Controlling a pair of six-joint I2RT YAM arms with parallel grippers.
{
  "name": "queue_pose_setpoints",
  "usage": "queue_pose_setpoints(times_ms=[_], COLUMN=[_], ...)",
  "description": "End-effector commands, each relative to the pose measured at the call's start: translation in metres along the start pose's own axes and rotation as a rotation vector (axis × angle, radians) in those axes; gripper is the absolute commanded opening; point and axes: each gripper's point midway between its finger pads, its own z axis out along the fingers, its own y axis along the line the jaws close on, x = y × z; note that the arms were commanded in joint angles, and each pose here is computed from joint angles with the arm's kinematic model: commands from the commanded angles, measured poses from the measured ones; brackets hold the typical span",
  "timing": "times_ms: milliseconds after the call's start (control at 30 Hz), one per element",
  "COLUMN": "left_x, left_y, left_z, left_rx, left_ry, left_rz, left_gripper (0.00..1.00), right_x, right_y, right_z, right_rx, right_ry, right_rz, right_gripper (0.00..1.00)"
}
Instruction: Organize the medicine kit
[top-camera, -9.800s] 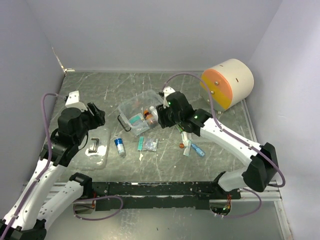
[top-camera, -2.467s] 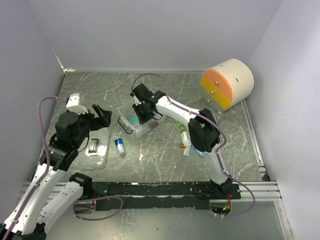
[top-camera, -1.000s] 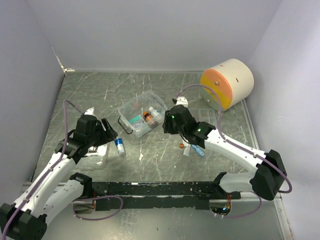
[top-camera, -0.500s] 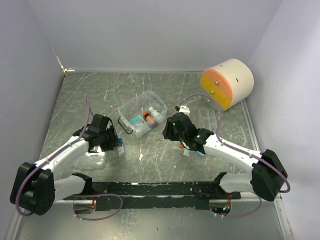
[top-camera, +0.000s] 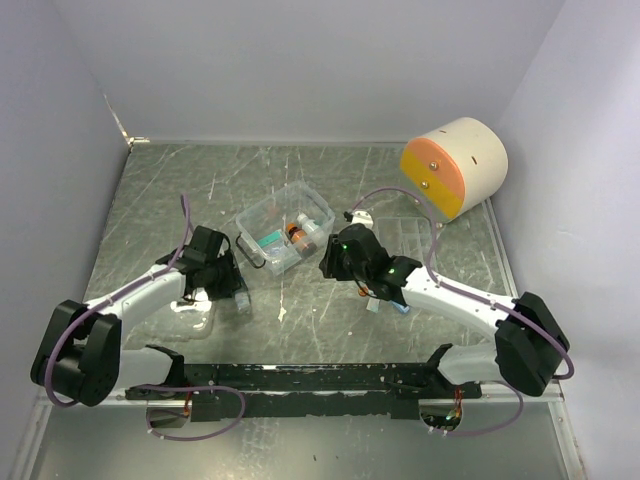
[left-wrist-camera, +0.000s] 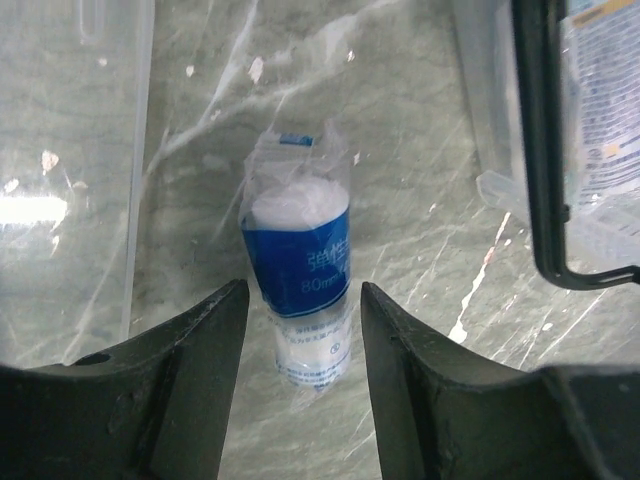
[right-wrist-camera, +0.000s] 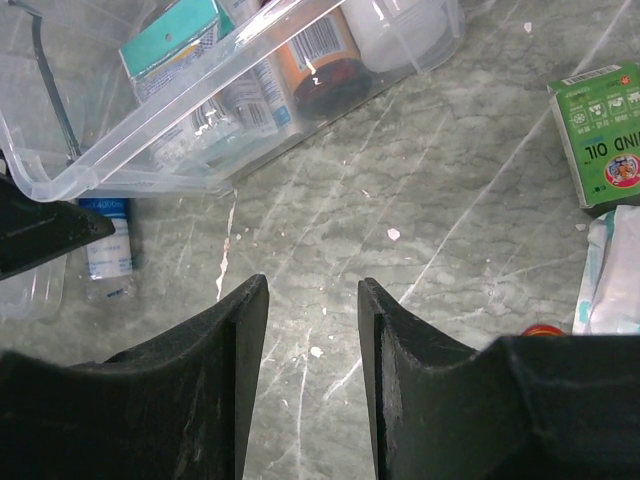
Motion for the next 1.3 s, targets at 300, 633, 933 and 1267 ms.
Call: queue_pose_setpoints(times_ms=[300,633,933,1267], left_x=[-0.012,-0.031,-0.082,-0.128], left_y=[-0.001,-0.009,-0.031,-0.136], left_z=[0.012,-0.024,-0.119,-0.201], left_rx=[0.011,0.043,0.105,0.455], left_ry=[-0.073,-0.186,-0.461,-0.624], left_rz=[0.033,0.021,0.094,0.607], left_gripper=[0.48,0.33,0.34,0.33], right_x=[-0.001,-0.005,-0.015,-0.017], right_y=[0.004,0.001,-0.004,-0.010], right_z=[0.006,0.001,-0.015,-0.028], right_rx=[-0.023,-0.023,-0.021,-0.034], right_ry=[-0.008,-0.038,-0.101,-0.142], right_rz=[0.000,0.026,0.061,0.049], right_gripper=[0.41,0.40,0.40,0.40])
